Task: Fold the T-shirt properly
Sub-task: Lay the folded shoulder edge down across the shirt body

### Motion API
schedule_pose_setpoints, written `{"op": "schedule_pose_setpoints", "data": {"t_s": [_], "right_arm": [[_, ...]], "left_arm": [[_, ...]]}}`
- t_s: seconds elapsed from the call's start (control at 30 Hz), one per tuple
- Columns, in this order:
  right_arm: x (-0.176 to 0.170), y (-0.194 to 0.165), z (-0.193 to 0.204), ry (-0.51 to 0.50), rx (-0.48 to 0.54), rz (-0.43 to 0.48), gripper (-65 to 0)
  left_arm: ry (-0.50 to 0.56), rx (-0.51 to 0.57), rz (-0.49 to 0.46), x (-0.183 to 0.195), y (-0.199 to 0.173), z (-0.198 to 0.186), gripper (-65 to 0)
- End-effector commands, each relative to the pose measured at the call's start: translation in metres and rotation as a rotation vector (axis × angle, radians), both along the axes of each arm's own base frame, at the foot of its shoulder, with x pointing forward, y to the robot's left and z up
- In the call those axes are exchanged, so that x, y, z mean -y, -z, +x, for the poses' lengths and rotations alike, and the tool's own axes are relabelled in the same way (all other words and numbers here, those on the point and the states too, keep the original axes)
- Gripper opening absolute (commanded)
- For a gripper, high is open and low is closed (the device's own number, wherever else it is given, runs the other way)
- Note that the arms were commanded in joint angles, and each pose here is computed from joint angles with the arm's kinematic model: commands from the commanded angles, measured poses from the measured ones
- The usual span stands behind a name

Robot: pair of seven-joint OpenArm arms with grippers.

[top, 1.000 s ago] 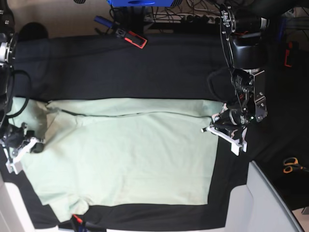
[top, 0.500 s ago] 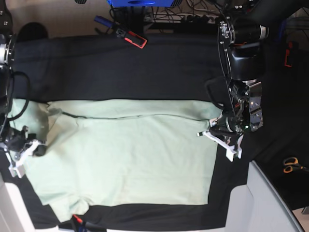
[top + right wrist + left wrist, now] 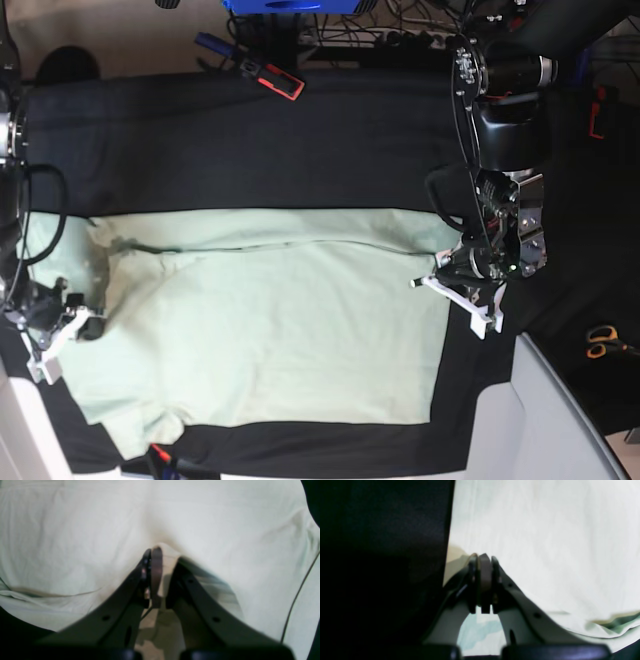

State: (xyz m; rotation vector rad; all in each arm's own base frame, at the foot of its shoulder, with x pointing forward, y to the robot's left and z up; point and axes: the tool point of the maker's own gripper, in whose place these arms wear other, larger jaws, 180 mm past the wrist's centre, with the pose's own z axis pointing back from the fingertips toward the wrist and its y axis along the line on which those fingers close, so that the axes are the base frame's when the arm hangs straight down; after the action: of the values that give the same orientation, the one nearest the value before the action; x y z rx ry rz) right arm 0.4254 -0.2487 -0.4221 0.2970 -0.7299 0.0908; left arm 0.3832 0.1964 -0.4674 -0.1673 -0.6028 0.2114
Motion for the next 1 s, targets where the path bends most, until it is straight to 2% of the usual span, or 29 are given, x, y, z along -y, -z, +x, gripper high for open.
{"op": "schedule_pose_setpoints", "data": {"t_s": [0.0,0.13,0.23,0.43,0.8,0.97], "right_arm": [[0.01,-0.025,0.019,0.018,0.077,0.003,-65.0],[0.004,-0.024,0.021,-0.005,0.089,-0.007,-65.0],[0.0,-0.025,0.023,-0.024,0.091,-0.018,-65.0],[0.0,-0.03,0.028,-0.017,0.124,-0.012,-65.0],[0.004,-0.036,0.036,-0.003,0.128,-0.006,-65.0],[-0.005,-0.034,0.036,-0.042,0.137,-0.026,-65.0]], "left_arm": [[-0.007,0.063,0.003,-0.004,-0.02,0.022,-65.0],[-0.008,0.041,-0.01,-0.001,-0.016,0.025,-65.0],[-0.019,0.072,-0.008,-0.002,-0.017,0.031,-65.0],[0.018,0.02,0.068,-0.005,-0.002,0.025,-65.0],[0.013,0.031,0.076,-0.01,-0.007,0.029,-65.0],[0.012,0.031,0.075,-0.011,-0.007,0.029,-65.0]]}}
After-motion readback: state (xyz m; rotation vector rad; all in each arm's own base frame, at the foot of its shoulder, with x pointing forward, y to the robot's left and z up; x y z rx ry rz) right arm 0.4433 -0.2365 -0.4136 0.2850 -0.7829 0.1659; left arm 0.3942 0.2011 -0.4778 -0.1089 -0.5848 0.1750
